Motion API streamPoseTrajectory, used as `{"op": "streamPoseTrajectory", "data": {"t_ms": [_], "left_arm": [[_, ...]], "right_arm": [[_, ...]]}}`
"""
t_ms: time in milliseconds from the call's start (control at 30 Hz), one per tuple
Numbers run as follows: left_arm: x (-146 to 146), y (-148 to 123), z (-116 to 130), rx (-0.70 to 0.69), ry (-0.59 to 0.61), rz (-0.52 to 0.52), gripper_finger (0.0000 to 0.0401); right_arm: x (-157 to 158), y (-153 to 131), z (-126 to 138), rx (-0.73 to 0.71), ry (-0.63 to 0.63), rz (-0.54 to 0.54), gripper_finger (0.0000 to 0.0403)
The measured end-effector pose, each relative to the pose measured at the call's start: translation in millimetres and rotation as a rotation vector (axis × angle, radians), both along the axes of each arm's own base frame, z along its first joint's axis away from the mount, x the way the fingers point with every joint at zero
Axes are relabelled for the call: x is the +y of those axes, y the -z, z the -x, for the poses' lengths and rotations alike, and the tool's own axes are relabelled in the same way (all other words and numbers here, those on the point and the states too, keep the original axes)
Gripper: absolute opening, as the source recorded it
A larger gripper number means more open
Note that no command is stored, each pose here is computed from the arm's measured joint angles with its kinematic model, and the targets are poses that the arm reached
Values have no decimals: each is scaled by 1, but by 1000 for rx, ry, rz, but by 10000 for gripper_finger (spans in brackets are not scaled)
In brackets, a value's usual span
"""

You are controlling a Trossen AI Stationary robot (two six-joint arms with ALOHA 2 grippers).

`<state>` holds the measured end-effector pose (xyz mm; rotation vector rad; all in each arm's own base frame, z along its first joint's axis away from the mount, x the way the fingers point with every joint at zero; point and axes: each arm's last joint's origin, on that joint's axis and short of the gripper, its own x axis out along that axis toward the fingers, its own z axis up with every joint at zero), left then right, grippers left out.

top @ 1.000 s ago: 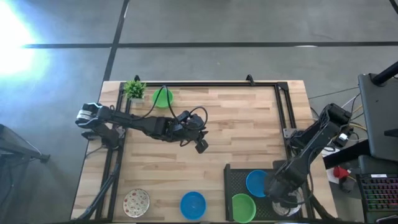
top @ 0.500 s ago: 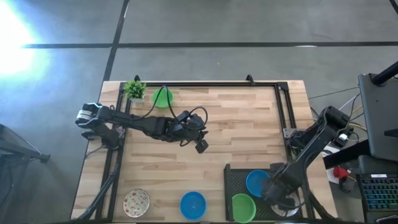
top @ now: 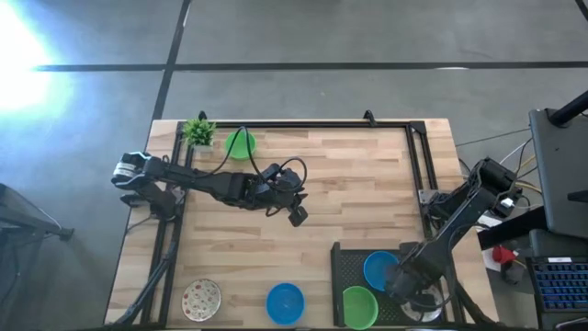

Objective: Pick & Place Mini bowls
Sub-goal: Stack the top white patterned bowl on top of the white patterned bowl on the shelf

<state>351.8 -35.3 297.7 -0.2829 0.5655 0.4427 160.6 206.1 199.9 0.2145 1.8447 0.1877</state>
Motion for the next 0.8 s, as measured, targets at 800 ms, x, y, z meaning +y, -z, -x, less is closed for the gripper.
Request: {"op": "streamPoseTrajectory", "data": {"t_ms": [800], "left_arm": [[0,0,0,1,1,-2,87]], "right_arm": [[-3,4,2,14,0,16,99]]}}
